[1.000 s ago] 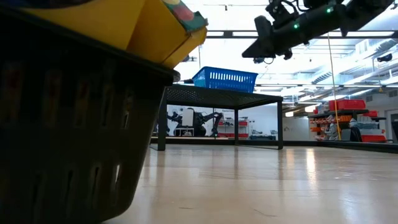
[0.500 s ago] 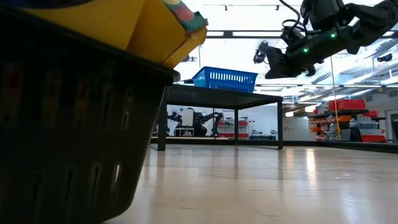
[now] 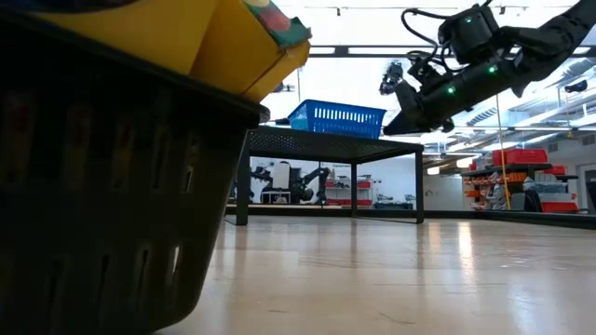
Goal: Pick & Place Office Desk Supplies
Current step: Put the blue bin on the shelf
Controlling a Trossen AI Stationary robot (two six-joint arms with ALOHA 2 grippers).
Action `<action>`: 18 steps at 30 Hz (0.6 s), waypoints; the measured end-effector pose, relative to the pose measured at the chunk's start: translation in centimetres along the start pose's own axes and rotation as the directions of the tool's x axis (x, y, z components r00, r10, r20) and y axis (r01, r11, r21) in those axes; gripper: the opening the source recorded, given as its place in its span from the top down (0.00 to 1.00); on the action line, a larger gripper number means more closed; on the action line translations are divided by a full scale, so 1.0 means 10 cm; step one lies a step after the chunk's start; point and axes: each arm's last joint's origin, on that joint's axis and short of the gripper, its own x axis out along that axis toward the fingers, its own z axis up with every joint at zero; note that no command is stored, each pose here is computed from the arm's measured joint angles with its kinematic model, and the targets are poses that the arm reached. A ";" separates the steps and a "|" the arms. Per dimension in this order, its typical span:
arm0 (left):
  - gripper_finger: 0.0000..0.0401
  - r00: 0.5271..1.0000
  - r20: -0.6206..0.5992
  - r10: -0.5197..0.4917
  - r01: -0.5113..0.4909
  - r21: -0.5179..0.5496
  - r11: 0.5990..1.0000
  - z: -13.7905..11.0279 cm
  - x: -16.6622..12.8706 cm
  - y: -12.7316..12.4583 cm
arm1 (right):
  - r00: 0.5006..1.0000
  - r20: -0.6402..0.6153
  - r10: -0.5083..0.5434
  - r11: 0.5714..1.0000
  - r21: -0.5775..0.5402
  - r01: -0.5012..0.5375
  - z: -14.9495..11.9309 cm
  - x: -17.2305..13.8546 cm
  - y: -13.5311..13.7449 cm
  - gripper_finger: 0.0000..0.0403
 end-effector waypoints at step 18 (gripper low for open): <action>0.60 0.998 -0.047 -0.041 0.036 -0.101 0.994 -0.15 0.18 0.20 | 0.971 0.022 0.238 0.971 -0.018 -0.237 -0.02 0.03 0.18 1.00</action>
